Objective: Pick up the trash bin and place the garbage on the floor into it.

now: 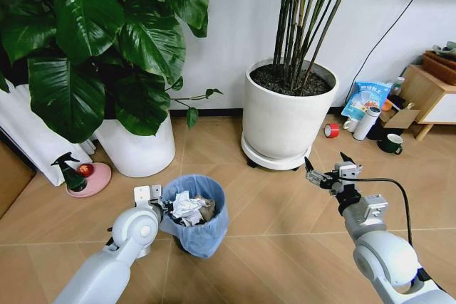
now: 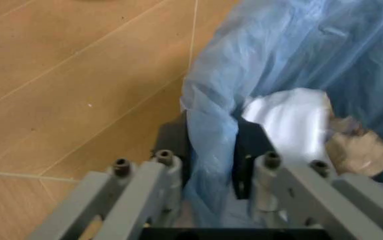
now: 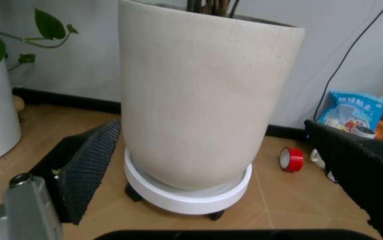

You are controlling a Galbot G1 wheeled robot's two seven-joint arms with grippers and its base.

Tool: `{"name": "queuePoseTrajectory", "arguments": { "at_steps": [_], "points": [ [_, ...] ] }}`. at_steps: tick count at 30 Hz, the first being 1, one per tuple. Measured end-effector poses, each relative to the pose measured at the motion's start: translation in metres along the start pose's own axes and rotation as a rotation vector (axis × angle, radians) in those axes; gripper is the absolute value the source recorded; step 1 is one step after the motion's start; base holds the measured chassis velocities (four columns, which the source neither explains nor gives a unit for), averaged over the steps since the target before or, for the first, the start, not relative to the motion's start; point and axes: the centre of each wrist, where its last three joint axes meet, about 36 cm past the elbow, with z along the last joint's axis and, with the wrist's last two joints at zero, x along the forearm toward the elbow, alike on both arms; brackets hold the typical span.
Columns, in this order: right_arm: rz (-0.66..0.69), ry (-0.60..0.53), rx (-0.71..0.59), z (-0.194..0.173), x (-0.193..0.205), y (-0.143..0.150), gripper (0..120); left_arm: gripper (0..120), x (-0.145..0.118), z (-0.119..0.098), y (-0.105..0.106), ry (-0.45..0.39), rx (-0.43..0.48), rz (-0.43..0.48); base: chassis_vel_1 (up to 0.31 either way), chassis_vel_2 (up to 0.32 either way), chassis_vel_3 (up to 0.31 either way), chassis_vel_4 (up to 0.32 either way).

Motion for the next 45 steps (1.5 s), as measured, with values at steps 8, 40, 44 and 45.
{"name": "queuePoseTrajectory", "arguments": {
  "at_steps": [8,40,44,45],
  "points": [
    [-0.002,-0.004,0.0,0.0,0.001,0.0,100,48,0.001,0.0,-0.001,-0.003,-0.002,-0.003,0.0,0.0,0.0,0.0],
    [0.076,0.018,-0.038,-0.018,0.022,-0.036,100,113,0.056,0.015,0.071,-0.712,-0.238,-0.153,0.0,0.0,0.0,0.0],
    [0.097,0.021,-0.057,-0.016,0.037,-0.039,100,107,0.071,0.041,0.087,-0.691,-0.268,-0.182,0.0,0.0,0.0,0.0],
    [0.105,0.019,-0.067,-0.016,0.042,-0.036,100,105,0.079,0.047,0.088,-0.688,-0.262,-0.18,0.0,0.0,0.0,0.0]
  ]
}}
